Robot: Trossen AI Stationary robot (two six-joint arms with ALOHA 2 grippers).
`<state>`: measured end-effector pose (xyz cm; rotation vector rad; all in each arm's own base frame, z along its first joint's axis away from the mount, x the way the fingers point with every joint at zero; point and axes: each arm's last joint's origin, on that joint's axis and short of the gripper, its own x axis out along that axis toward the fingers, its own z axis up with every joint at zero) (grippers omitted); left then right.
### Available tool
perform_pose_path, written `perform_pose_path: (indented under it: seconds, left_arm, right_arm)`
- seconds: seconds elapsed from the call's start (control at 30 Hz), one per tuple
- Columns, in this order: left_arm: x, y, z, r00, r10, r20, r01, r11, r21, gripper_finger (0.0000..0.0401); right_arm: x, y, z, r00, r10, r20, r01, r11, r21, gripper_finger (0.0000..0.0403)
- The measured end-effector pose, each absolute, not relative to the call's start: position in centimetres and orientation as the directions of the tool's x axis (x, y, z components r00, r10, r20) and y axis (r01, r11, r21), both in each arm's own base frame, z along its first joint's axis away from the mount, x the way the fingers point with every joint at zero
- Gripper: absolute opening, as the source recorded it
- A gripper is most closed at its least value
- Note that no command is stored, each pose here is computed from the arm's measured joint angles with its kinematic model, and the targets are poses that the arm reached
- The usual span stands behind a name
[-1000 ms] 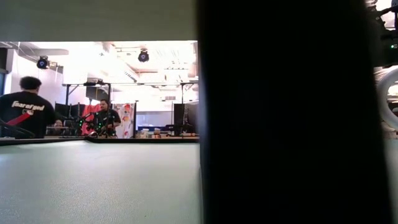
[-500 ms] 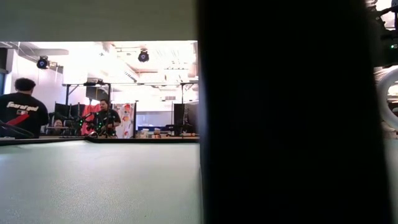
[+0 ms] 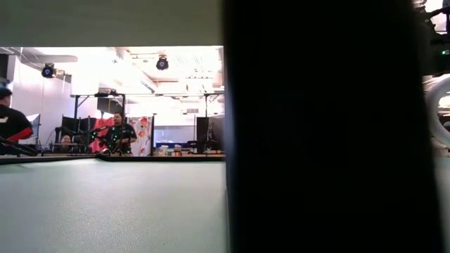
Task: Place coffee mugs
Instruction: Move the bottom blue patterned mug to the center of the table
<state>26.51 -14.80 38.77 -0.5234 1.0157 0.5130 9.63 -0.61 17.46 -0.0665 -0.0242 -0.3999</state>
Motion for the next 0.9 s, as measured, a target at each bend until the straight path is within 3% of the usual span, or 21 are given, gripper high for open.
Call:
perform_pose_path:
  seconds: [0.47, 0.6, 0.9]
  left_arm:
    - [26.2, -10.8, 39.4, 0.318, 0.121, -0.940, -0.502, 0.863, -0.059, 0.0092]
    - [25.9, -7.6, 40.7, 0.361, 0.139, -0.922, -0.438, 0.898, -0.036, 0.0092]
    - [24.2, 0.9, 43.0, 0.387, 0.325, -0.863, -0.529, 0.845, 0.081, 0.0092]
  right_arm:
    - [9.6, -0.6, 17.5, 0.920, -0.390, 0.037, 0.392, 0.918, -0.060, 0.0082]
    - [9.6, -0.7, 17.6, 0.906, -0.421, 0.048, 0.422, 0.906, -0.040, 0.0082]
    - [9.5, -0.7, 18.5, 0.899, -0.417, 0.133, 0.353, 0.871, 0.341, 0.0082]
